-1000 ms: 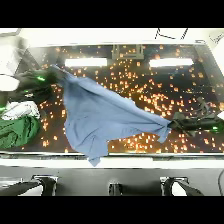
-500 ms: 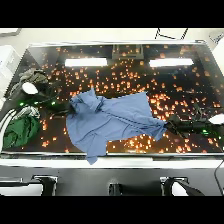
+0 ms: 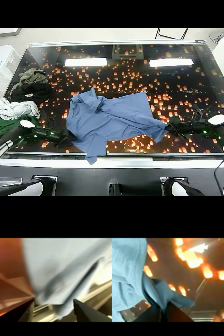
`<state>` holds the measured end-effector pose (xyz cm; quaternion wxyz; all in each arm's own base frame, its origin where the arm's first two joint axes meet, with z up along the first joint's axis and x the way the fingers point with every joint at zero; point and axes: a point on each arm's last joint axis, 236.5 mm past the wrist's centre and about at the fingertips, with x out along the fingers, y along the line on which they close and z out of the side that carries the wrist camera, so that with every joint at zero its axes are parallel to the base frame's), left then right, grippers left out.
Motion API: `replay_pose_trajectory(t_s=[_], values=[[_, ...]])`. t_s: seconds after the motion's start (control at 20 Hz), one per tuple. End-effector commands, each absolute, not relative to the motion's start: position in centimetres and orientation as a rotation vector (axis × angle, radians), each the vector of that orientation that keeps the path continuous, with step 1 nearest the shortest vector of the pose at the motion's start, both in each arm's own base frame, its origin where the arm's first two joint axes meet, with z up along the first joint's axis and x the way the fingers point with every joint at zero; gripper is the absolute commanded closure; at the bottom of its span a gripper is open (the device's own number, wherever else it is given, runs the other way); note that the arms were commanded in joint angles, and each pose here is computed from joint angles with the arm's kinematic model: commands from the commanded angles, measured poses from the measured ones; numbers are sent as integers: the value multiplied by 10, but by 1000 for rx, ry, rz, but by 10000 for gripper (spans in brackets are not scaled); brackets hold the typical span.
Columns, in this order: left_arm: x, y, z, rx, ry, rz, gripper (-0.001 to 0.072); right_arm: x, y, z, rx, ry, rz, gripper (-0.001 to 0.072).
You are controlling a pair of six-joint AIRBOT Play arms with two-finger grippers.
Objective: Fold the clothes and pants, and hang the long-sleeved shirts on hangers.
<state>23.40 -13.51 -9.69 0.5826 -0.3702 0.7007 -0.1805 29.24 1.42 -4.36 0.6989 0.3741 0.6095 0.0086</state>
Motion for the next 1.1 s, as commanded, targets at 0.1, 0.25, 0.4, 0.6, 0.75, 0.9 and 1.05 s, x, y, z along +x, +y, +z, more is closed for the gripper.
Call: replay_pose_trajectory(t_s=[0.1,0.25,0.4,0.6,0.75,0.9,1.05], values=[[264,-159,-105,-877,1463,-394,678,303,15,-26,824,1332,55,672],[330,-152,-9,-718,1160,-592,683,342,4,54,565,1177,235,672],[395,-97,209,-506,588,-575,683,386,-13,202,347,843,256,672],[310,-46,506,-178,-135,-396,683,349,-7,432,125,285,176,672],[222,-79,587,-138,-347,-418,682,282,13,494,103,118,137,672],[159,-98,622,-103,-506,-410,683,241,27,503,78,88,126,672],[130,-92,647,-118,-640,-370,683,226,30,514,101,43,109,672]])
